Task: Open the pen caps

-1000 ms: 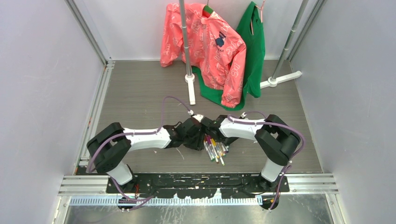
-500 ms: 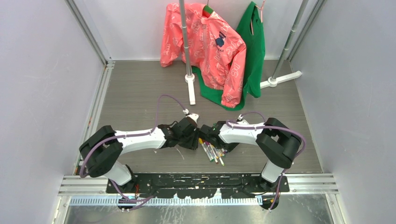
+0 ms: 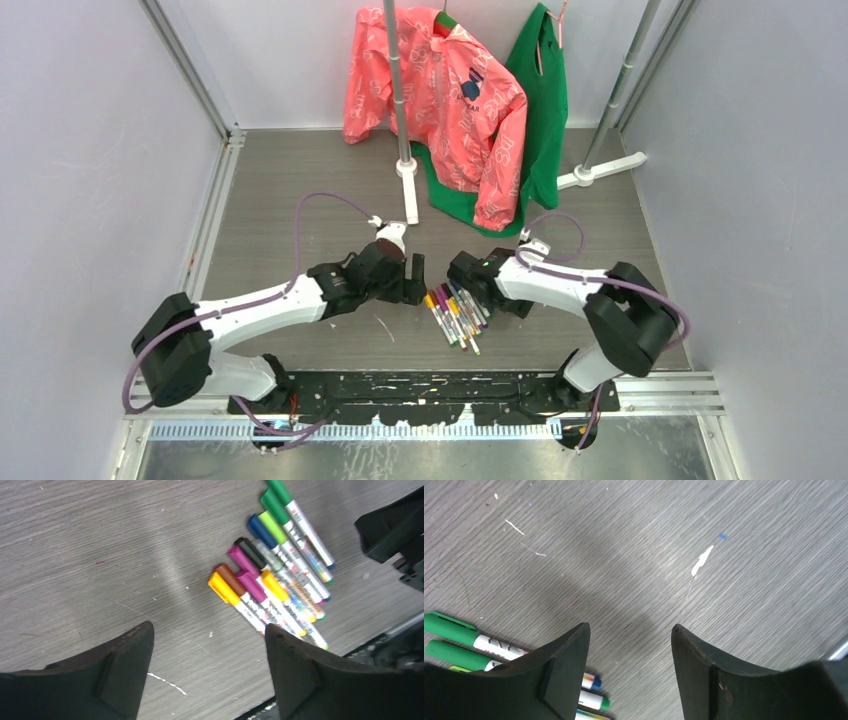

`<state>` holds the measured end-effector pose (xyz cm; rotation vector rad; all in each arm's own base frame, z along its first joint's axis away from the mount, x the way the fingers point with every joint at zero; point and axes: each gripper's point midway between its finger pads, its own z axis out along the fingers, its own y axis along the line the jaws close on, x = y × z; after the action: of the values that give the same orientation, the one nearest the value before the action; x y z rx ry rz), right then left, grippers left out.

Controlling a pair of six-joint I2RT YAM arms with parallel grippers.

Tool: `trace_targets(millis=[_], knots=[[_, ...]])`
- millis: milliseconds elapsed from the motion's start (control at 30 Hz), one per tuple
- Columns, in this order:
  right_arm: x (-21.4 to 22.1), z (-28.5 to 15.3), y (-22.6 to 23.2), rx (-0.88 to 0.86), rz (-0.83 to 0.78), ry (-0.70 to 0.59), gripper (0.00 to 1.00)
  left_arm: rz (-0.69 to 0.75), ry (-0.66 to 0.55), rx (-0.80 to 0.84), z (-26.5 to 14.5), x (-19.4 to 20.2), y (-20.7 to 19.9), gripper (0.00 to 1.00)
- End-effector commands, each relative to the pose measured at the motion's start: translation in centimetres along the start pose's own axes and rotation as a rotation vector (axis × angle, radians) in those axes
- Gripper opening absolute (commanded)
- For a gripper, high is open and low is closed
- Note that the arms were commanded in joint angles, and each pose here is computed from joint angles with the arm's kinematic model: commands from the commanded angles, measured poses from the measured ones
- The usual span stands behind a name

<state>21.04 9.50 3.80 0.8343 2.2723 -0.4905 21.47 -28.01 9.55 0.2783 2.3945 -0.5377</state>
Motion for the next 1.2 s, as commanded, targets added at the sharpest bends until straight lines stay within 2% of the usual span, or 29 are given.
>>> trace_targets(millis=[0,133,367,433,533,800,967,1167], knots=[[-3.1,-0.1,-1.3,-0.040,-0.144,-0.064,0.66,-0.075,-0.135,0.111,-2.4,-3.5,-2.3,0.97],[-3.6,-0.7,0.0,-0.159,-0.261,-0.014,0.67,-0.055,-0.194,0.226,-4.5,-4.9,-4.1,1.00],[-3.8,-2.6,3.1,-0.357,-0.483,0.026,0.69,0.083,-0.267,0.387,-8.1,-6.1,-6.1,1.00],[-3.7,-2.8,3.7,-0.387,-0.516,0.031,0.69,0.079,-0.288,0.435,-9.2,-6.3,-6.6,1.00],[-3.2,-3.2,4.8,-0.458,-0.541,0.049,0.69,-0.001,-0.314,0.456,-9.9,-6.0,-6.2,1.00],[-2.2,-2.9,6.3,-0.529,-0.595,0.105,0.68,-0.160,-0.278,0.275,-9.3,-3.8,-1.7,1.00],[-1.8,-2.1,6.5,-0.542,-0.599,0.146,0.67,-0.169,-0.219,0.170,-8.8,-2.8,-0.1,0.99],[-1.3,-1.4,6.5,-0.556,-0.606,0.192,0.65,-0.175,-0.202,0.100,-8.7,-2.8,0.8,0.93]])
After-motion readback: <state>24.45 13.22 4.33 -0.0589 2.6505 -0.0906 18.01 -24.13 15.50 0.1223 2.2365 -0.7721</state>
